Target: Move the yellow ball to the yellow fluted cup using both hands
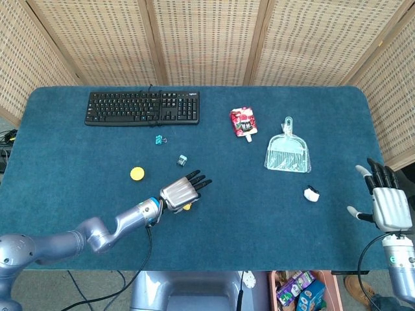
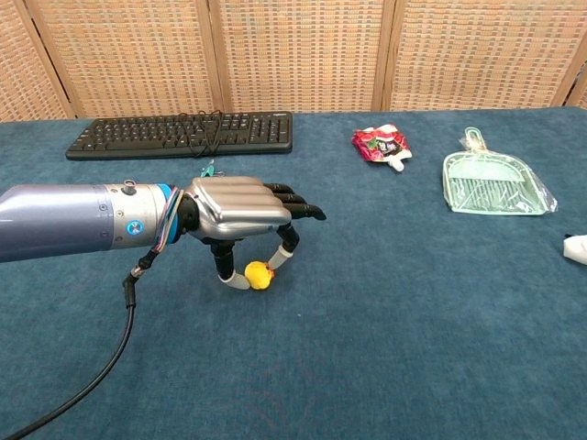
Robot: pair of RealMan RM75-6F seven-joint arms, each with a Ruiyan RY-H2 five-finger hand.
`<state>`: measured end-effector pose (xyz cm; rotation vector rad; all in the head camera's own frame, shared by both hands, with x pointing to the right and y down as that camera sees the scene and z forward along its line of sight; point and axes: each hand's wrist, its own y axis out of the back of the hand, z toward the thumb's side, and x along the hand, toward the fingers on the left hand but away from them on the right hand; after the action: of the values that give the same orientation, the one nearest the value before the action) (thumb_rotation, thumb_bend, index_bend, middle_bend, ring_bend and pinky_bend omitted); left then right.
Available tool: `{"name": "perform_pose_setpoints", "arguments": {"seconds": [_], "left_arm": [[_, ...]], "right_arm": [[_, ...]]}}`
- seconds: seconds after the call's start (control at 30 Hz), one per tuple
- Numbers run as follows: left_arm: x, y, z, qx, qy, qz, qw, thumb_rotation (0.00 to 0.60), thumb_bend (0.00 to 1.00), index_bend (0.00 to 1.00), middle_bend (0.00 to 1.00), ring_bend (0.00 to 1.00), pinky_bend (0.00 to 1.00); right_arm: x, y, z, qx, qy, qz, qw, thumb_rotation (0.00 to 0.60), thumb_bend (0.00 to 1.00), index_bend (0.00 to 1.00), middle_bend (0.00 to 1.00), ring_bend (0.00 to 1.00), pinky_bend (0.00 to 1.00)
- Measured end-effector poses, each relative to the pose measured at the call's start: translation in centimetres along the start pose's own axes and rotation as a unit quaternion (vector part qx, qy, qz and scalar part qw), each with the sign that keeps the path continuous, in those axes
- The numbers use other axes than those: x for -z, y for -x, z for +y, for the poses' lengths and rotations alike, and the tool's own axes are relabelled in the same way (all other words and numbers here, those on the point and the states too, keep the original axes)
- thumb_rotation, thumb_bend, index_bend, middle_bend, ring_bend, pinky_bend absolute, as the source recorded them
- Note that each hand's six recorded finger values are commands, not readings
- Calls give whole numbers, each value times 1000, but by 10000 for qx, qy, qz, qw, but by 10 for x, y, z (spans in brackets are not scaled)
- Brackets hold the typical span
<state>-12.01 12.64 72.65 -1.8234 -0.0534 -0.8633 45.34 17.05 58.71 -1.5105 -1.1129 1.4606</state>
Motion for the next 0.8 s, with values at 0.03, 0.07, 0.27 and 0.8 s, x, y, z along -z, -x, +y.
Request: {"name": "perform_pose_setpoints", "arguments": {"seconds": [0.03, 0.07, 0.27, 0.8], "left_arm": [[1, 0, 1, -16, -8, 8, 10000, 600, 271, 580, 0, 0, 0], [2, 1, 2, -39, -14, 22, 10000, 600, 272, 583, 0, 0, 0], [12, 8, 15, -219, 73, 151, 9996, 600, 275, 590, 0, 0, 0], [130, 80, 13, -216, 675, 1710, 9827, 600, 296, 591, 0, 0, 0]], "right_arm": [[0, 0, 0, 1, 0, 1, 10000, 600, 0, 0, 0, 0, 0], [0, 0, 0, 2, 4, 5, 10000, 600, 0, 0, 0, 0, 0], [-1, -1, 0, -10, 9, 25, 10000, 600, 0, 0, 0, 0, 0], [-6, -1, -1, -18, 24, 89, 10000, 600, 0, 0, 0, 0, 0]]}}
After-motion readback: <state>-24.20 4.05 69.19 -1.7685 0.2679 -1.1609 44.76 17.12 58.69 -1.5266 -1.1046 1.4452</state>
